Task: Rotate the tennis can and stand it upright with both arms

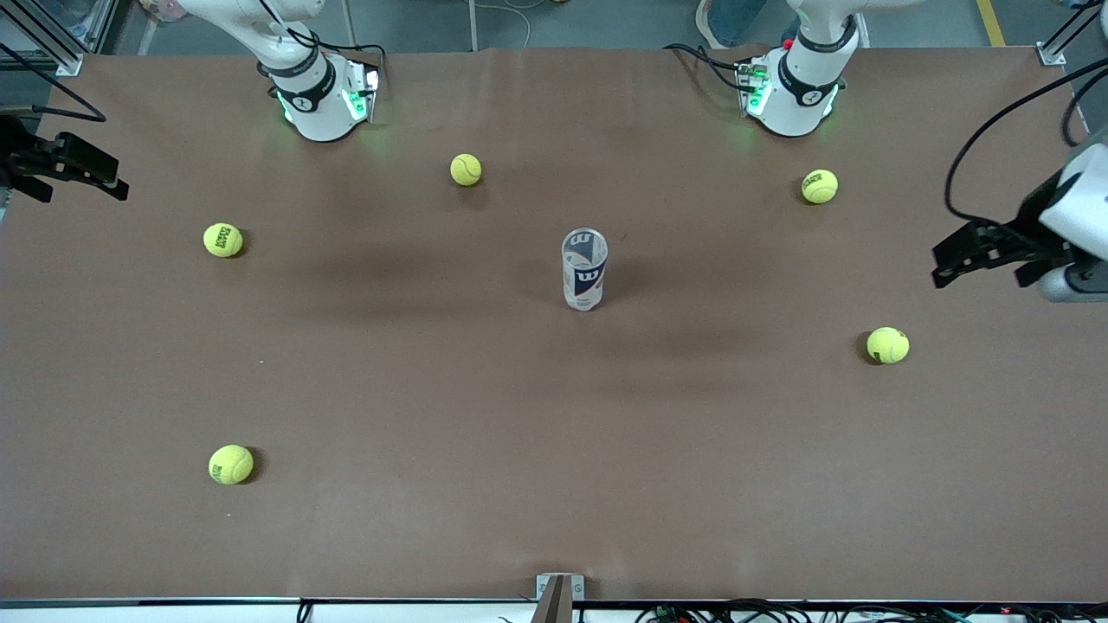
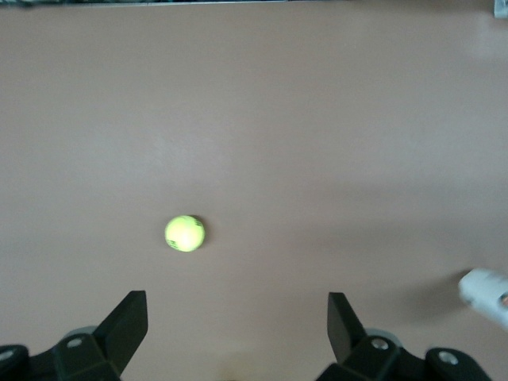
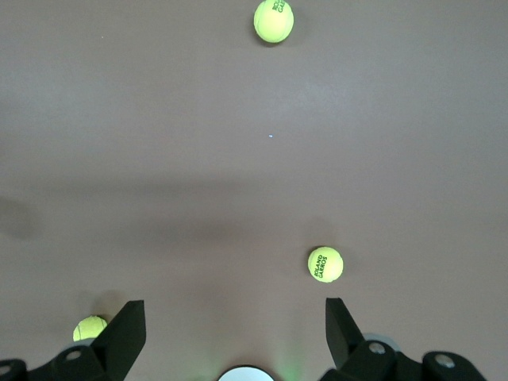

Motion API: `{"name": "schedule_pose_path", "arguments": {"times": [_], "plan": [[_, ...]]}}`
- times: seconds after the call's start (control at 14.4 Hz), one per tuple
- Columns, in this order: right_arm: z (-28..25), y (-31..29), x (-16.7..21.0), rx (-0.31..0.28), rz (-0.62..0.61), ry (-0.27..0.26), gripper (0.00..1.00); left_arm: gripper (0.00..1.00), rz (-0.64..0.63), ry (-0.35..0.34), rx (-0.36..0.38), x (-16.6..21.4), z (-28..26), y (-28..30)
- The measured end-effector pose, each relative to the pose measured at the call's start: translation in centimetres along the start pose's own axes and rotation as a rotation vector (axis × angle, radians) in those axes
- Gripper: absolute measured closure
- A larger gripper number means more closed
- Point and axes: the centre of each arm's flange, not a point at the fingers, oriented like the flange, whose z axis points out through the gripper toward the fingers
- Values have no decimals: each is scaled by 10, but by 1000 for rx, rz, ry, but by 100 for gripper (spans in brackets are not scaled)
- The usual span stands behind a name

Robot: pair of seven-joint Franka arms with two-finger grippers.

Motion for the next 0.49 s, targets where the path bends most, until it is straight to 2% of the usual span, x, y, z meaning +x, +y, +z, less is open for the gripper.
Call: {"name": "schedule_pose_path", "arguments": {"times": [0.14, 0.49], "plan": [[0, -1, 0, 0, -2, -3, 0, 0, 0, 2, -4, -1, -2, -9], [0, -2, 0, 0, -3, -3, 0, 0, -105, 0, -24, -1, -2, 2]]}}
